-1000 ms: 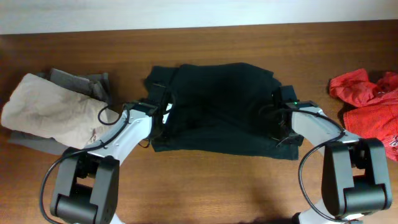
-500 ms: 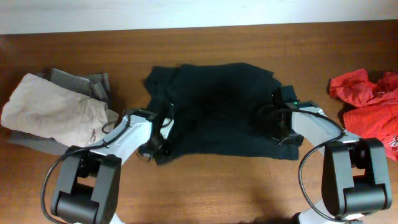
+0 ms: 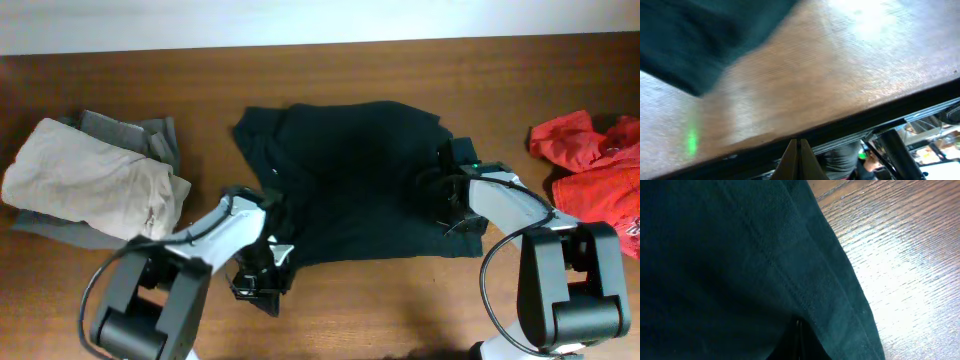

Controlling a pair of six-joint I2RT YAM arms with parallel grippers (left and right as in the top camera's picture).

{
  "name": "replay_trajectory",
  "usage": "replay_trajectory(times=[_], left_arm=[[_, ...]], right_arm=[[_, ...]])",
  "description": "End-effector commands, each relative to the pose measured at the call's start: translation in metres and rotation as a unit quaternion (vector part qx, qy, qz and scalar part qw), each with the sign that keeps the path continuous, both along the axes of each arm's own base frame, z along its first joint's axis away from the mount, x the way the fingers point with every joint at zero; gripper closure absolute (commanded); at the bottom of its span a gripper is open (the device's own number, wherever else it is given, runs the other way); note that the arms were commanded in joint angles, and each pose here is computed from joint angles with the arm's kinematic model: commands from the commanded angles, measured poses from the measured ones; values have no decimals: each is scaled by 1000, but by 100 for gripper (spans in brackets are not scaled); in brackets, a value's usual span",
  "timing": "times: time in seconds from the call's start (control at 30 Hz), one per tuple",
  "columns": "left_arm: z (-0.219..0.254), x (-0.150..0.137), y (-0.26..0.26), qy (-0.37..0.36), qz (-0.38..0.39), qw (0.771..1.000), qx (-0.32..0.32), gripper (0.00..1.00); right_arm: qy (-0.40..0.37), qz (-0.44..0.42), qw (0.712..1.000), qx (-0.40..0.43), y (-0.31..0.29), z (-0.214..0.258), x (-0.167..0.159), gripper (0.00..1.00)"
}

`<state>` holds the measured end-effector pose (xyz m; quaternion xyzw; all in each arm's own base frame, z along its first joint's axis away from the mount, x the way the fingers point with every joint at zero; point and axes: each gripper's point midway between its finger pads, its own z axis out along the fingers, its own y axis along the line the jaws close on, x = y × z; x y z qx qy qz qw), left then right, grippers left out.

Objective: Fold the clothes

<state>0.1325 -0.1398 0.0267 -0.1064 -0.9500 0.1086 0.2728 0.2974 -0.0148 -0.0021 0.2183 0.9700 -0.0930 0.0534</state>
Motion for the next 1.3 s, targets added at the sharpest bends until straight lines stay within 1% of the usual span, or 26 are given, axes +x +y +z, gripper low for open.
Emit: replay_trajectory(times=[0.0, 0.07, 0.1, 0.17, 0.2, 0.27, 0.3, 0.33, 0.43, 0.57, 0.63, 0.77, 0.93, 1.07, 1.1, 1.23, 1.27], left_arm=[[18, 10, 1, -74, -9, 997, 23, 99], [32, 31, 9, -153, -18, 987, 53, 99], [46, 59, 13, -243, -22, 968, 66, 99], [57, 87, 12, -322, -22, 944, 61, 87], [64, 108, 7, -372, -35, 926, 49, 83], [71, 130, -6, -420, -61, 905, 19, 79], [72, 149, -21, -452, -78, 888, -8, 73], [70, 158, -27, -464, -89, 881, -17, 71], [55, 175, -37, -476, -126, 870, -24, 67], [30, 188, -45, -473, -146, 869, -24, 66], [22, 198, -50, -483, -159, 861, -27, 66], [17, 213, -59, -506, -171, 845, -35, 62], [4, 217, -60, -503, -177, 845, -31, 61], [-10, 223, -46, -501, -183, 846, 16, 61], [-12, 223, -43, -499, -184, 846, 22, 63], [-7, 226, -45, -504, -186, 843, 22, 92], [-5, 227, -45, -505, -185, 843, 22, 97]], right_arm=[[4, -1, 1000, 9, 1, -1, -5, 96], [4, -1, 1000, 9, 1, -1, -5, 96], [4, -1, 1000, 9, 1, -1, -5, 96], [5, -1, 1000, 9, 1, -1, -5, 96], [5, -1, 1000, 9, 1, -1, -5, 96], [6, -1, 1000, 10, 2, -2, -6, 96], [7, -1, 1000, 11, 2, -2, -6, 96], [7, -1, 1000, 11, 2, -2, -6, 96], [10, -1, 1000, 11, 2, -2, -8, 96], [11, -1, 1000, 15, 3, -2, -8, 96], [11, -1, 1000, 20, 5, -2, -8, 96], [11, -1, 1000, 20, 5, -2, -8, 96], [11, -1, 1000, 20, 5, -2, -8, 96], [11, -1, 1000, 20, 5, -2, -8, 96], [11, -1, 1000, 20, 5, -2, -8, 96], [11, 0, 1000, 20, 5, -2, -8, 96], [11, 0, 1000, 20, 5, -2, -8, 96]])
